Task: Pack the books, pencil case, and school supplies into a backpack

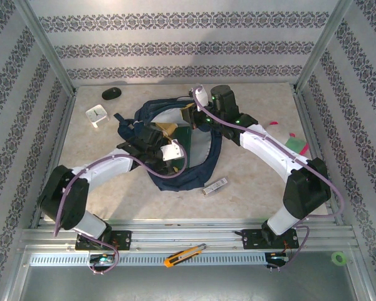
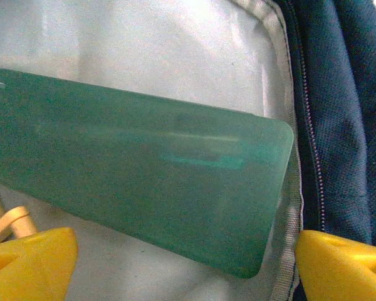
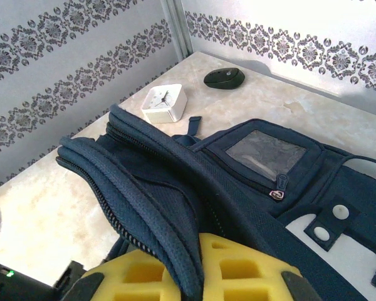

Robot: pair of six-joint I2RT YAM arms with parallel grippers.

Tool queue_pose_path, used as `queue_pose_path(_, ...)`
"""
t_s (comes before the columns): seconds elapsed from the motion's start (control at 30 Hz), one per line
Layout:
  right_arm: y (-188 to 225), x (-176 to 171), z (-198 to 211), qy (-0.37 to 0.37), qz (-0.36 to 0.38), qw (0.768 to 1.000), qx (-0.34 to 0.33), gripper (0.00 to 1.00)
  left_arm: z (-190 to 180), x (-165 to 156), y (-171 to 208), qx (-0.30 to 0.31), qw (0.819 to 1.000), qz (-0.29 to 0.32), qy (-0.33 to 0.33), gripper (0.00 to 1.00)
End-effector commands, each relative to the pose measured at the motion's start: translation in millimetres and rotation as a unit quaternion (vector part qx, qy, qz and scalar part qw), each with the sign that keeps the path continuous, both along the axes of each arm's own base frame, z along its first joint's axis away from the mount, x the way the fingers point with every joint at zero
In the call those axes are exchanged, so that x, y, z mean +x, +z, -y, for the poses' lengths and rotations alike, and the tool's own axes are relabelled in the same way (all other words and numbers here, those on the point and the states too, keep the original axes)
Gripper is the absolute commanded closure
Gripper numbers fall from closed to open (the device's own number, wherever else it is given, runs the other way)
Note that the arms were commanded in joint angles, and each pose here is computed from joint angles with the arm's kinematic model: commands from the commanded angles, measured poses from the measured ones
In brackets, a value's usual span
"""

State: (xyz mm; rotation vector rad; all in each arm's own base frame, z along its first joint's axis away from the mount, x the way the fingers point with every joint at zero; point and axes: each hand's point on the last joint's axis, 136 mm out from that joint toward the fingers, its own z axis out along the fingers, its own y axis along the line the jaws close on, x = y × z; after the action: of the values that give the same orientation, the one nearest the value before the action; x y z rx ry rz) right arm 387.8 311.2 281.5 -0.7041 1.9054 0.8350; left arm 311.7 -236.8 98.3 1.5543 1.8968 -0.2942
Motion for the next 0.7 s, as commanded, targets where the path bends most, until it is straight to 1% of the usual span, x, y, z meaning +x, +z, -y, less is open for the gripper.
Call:
queue_pose_path(0.0,75.6,-10.1,-2.4,0.022,0.082,0.993,0.077,1.0,7.8,6.0,-3.0,0.005,1.0,0.0,-0.021,0.1)
queue_pose_path(0.1,76.3,-10.8,-3.5,0.024,0.079,0.993,0.08,1.0,9.0,19.0,-10.1,0.011,1.0,0.008,0.002,0.13)
queue_pose_path(0.23,77.4,-12.3,-4.6,0.028,0.078,0.993,0.083,1.0,8.6,51.1,-6.3,0.0,0.996,0.057,0.065,0.26)
queue_pose_path(0.3,78.4,-12.9,-5.0,0.03,0.077,0.993,0.085,1.0,7.2,68.0,-1.2,-0.008,0.992,0.084,0.096,0.3)
queue_pose_path(0.37,79.1,-13.7,-4.8,0.031,0.078,0.993,0.085,1.0,8.3,84.5,6.4,-0.024,0.985,0.112,0.127,0.31)
queue_pose_path(0.43,77.9,-13.3,-3.9,0.029,0.077,0.993,0.084,1.0,11.4,93.4,14.8,-0.045,0.981,0.128,0.141,0.31)
queue_pose_path(0.5,76.2,-13.8,-3.0,0.028,0.077,0.993,0.08,1.0,19.0,89.1,22.2,-0.068,0.982,0.122,0.128,0.29)
queue_pose_path(0.57,71.0,-13.9,-0.4,0.022,0.074,0.994,0.073,1.0,27.5,72.4,33.3,-0.097,0.985,0.107,0.098,0.24)
queue_pose_path(0.63,63.7,-15.1,2.3,0.017,0.069,0.995,0.066,1.0,28.7,55.6,45.9,-0.123,0.984,0.091,0.093,0.21)
queue_pose_path(0.67,57.5,-16.6,3.1,0.017,0.063,0.996,0.062,1.0,24.9,47.6,56.1,-0.136,0.982,0.083,0.101,0.2)
